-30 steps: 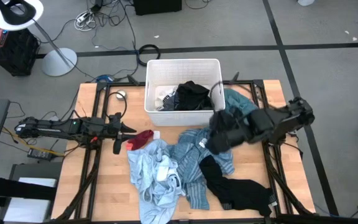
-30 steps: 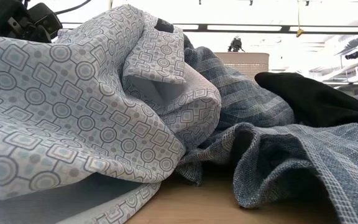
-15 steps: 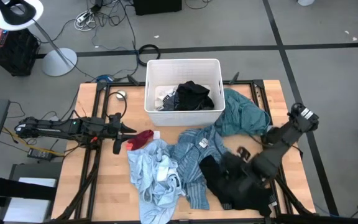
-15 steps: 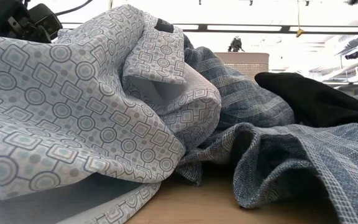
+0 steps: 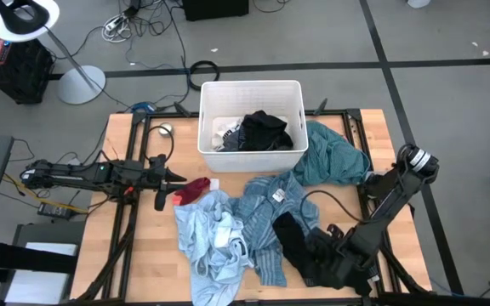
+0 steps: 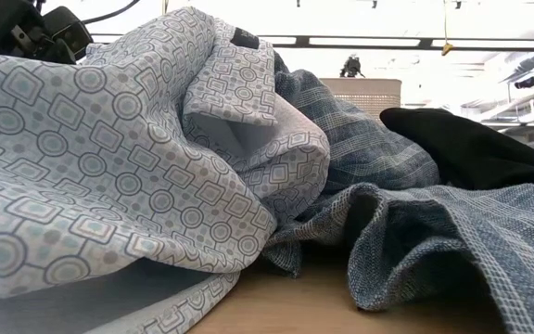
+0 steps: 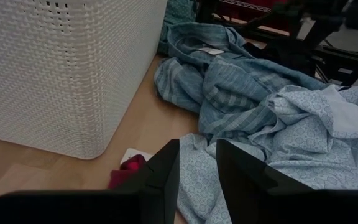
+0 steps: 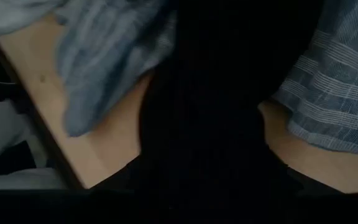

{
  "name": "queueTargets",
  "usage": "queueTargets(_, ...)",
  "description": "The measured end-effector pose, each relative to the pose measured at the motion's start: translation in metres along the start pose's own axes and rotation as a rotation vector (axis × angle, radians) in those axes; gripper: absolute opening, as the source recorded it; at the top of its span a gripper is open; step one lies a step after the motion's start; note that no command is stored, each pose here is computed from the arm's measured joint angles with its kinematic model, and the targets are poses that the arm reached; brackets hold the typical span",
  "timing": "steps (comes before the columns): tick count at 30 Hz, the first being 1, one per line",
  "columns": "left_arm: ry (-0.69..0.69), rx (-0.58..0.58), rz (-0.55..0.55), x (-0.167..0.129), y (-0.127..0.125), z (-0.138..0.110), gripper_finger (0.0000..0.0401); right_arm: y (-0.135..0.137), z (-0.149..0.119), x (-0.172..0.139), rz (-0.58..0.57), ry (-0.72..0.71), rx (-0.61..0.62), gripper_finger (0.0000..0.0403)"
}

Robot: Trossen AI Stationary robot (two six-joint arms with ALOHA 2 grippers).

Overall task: Sort clothes
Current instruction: Put the black boxers into the laundry bin

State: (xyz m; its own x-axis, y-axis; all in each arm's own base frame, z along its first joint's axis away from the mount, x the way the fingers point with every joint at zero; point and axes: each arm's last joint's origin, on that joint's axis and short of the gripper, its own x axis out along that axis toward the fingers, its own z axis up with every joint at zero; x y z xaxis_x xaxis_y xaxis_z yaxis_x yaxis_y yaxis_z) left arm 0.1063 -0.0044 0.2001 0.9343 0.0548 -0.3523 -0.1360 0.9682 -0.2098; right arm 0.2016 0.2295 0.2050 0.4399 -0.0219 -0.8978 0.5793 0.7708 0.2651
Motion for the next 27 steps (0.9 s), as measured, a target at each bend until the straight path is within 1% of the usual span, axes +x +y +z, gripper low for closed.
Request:
queueTargets(4,0.005,-0.002,0.002,0.000,0.000,-0.001,0.0111,-0.010,-0.006,0.014,0.002,0.012,0.001,0.0191)
queueTargets(11,0.006,-0.003,0.002,0.000,0.000,-0.001,0.0111,-0.022,-0.015,0.035,0.065,0.031,0.008,0.0208)
queueTargets(14,0.007,0.002,0.002,0.000,0.000,-0.001,0.0111,-0.030,-0.015,0.044,0.069,0.048,0.029,0.0208)
queueTargets(16,0.007,0.002,0.003,0.000,0.000,-0.001,0.0111,-0.035,-0.014,0.049,0.061,0.069,0.041,0.0202)
queueTargets(18,0.007,0.002,0.002,0.000,0.000,-0.001,0.0111,-0.039,-0.011,0.053,0.044,0.093,0.057,0.0181)
queueTargets(19,0.007,0.002,0.003,0.000,0.000,-0.001,0.0111,-0.040,-0.010,0.054,0.039,0.102,0.061,0.0163)
queueTargets(21,0.007,0.003,0.003,0.000,0.000,-0.001,0.0111,-0.041,-0.007,0.055,0.038,0.107,0.054,0.0109)
queueTargets(23,0.007,0.002,0.002,0.000,0.000,-0.001,0.0111,-0.041,-0.005,0.056,0.036,0.106,0.032,0.0040)
queueTargets(24,0.007,0.002,0.003,0.000,0.000,-0.001,0.0111,-0.041,-0.004,0.056,0.037,0.105,0.018,0.0022)
queueTargets(27,0.007,0.004,0.003,0.000,0.000,-0.001,0.0111,-0.038,0.003,0.053,0.023,0.123,0.022,0.0015)
